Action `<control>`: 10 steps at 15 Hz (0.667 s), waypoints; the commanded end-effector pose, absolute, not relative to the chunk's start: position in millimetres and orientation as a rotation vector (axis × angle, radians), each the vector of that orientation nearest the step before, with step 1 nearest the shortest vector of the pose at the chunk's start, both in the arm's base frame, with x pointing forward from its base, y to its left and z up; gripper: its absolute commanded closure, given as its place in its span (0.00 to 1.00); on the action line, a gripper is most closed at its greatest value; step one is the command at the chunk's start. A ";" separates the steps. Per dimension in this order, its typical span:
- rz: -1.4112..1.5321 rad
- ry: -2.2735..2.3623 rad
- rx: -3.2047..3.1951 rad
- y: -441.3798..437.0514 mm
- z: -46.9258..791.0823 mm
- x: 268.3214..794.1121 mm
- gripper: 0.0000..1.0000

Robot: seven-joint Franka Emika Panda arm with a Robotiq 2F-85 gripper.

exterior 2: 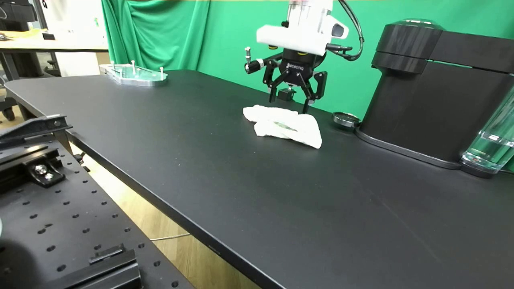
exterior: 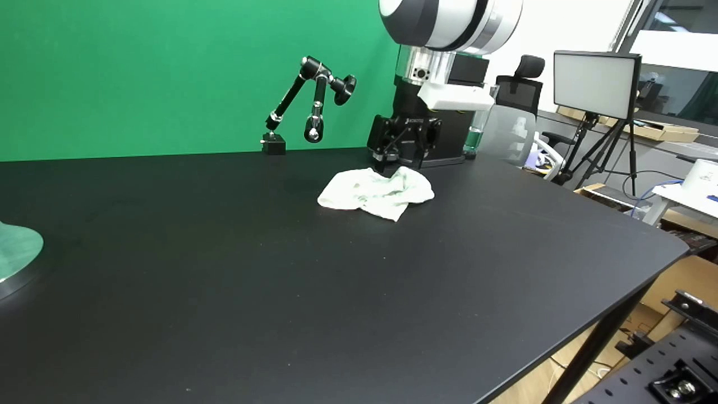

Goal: Pick up the white cloth from the table and put it on the tripod.

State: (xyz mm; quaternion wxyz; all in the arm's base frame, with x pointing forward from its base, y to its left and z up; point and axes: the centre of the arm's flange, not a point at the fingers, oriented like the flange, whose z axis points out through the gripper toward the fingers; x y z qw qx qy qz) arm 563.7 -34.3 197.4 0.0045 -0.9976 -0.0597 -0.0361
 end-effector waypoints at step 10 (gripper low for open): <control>-0.196 -0.127 -3.181 -31.9 162.3 572.5 0.55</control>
